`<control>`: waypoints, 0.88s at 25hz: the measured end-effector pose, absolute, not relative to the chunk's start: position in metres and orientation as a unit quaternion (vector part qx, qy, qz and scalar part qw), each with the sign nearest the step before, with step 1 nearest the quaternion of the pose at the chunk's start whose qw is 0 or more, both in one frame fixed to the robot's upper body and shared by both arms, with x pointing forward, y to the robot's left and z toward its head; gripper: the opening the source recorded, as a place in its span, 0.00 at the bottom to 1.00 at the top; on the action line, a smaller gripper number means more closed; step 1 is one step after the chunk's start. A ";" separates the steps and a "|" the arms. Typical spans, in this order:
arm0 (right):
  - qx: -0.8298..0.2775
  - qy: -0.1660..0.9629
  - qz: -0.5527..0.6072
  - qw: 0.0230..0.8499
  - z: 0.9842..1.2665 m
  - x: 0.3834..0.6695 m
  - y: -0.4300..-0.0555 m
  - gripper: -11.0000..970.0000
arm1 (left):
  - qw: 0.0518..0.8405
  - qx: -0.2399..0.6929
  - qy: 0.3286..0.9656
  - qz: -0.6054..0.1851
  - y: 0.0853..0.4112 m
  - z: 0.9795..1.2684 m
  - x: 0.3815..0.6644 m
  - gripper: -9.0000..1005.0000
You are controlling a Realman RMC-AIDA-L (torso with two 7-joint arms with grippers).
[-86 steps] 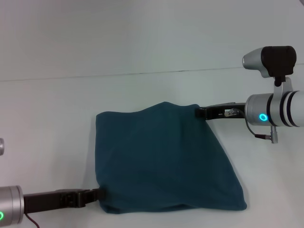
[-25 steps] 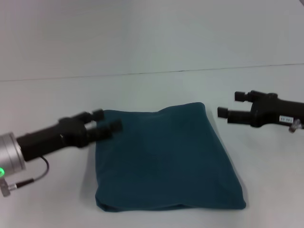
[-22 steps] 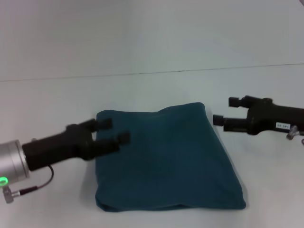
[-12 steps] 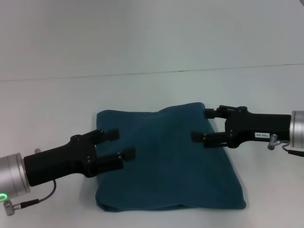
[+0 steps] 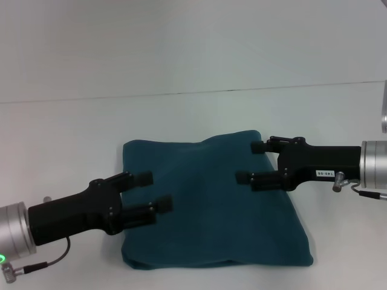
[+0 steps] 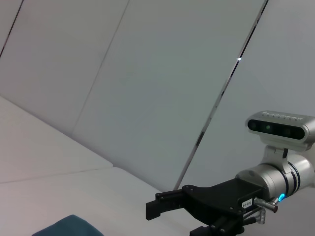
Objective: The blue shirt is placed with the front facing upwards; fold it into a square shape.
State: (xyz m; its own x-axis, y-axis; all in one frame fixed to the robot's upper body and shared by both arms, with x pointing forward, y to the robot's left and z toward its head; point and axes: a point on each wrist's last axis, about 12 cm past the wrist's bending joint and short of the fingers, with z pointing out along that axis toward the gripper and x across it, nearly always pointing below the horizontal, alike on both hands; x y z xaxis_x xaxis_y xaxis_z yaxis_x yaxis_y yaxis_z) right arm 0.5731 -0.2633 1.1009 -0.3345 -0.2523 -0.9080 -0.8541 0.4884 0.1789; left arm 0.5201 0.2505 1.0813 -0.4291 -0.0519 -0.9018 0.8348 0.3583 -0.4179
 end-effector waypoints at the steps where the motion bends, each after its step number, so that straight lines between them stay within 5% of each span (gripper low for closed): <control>1: -0.373 0.742 0.342 0.440 1.101 0.573 -0.263 0.97 | 0.452 0.285 0.689 -0.490 0.250 1.081 0.520 0.89; 22: -0.369 0.738 0.350 0.443 1.101 0.574 -0.257 0.97 | 0.452 0.285 0.688 -0.491 0.250 1.081 0.520 0.89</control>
State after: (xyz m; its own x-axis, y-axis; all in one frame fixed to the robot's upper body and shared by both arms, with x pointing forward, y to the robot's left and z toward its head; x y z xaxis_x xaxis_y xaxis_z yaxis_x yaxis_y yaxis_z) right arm 0.5741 -0.2570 1.1012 -0.3352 -0.2345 -0.9125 -0.8551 0.4823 0.1902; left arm 0.5198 0.2504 1.0815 -0.4288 -0.0516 -0.9019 0.8361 0.3554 -0.4179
